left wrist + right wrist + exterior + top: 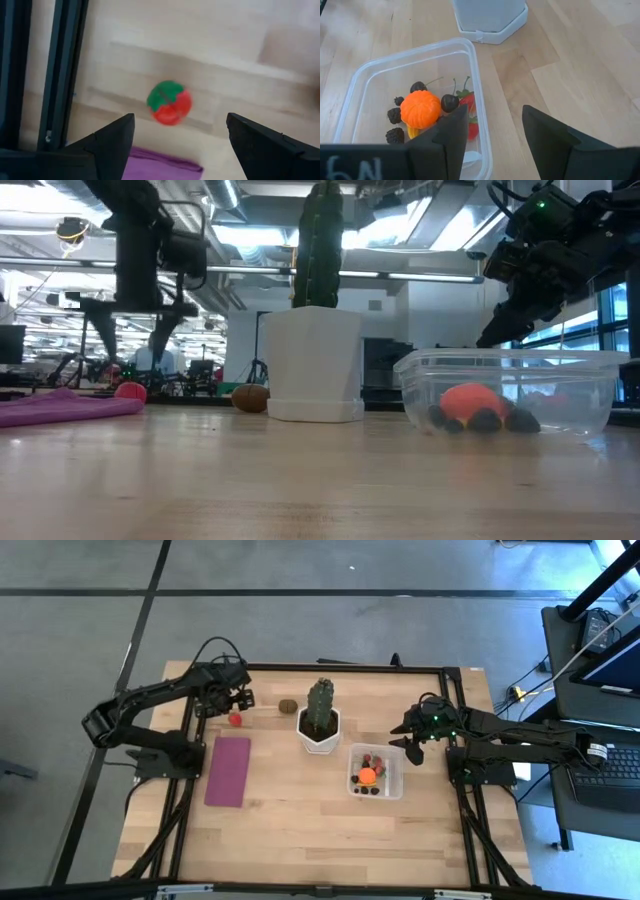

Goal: Pick and placing Produce into tupperware
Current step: Put the strawberry into the transparent bin, then put the kiwi into the transparent bin

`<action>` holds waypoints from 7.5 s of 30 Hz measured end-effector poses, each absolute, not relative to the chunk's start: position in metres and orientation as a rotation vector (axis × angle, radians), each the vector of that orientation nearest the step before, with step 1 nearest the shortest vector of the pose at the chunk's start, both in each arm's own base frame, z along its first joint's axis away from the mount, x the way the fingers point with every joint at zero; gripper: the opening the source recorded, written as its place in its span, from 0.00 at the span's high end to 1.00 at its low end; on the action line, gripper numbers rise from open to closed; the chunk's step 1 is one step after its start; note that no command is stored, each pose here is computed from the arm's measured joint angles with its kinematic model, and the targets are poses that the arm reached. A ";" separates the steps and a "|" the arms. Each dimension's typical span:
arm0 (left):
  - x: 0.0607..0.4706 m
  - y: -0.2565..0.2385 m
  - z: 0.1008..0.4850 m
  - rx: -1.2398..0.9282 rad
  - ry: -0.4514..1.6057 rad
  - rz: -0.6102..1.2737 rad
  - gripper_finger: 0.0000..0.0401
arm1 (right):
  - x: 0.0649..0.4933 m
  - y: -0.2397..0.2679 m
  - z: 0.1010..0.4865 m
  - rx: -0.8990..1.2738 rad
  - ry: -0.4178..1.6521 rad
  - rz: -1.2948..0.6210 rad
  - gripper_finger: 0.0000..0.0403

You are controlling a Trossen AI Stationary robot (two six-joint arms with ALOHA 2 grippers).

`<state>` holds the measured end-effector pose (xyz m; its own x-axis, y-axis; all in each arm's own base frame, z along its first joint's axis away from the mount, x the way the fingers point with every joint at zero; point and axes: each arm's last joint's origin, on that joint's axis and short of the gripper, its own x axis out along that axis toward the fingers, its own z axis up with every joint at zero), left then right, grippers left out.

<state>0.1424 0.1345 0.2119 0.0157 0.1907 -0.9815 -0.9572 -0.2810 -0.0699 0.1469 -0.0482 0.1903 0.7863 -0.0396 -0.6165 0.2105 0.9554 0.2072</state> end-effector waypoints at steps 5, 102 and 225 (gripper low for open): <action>0.135 0.132 0.193 -1.317 0.907 1.480 0.24 | 0.147 -0.048 0.190 0.273 0.654 -0.137 0.53; 0.134 0.139 0.140 -1.299 0.939 1.415 0.51 | 0.147 -0.048 0.191 0.246 0.650 -0.128 0.53; 0.500 -0.065 0.170 -0.154 0.485 0.298 0.32 | 0.145 -0.048 0.188 0.308 0.682 -0.146 0.53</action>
<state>0.5001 -0.0646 0.1696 0.8426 0.2449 -0.4796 -0.3173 0.9454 -0.0747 0.1452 -0.0475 0.1881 0.7684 -0.0321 -0.6392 0.2319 0.9448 0.2313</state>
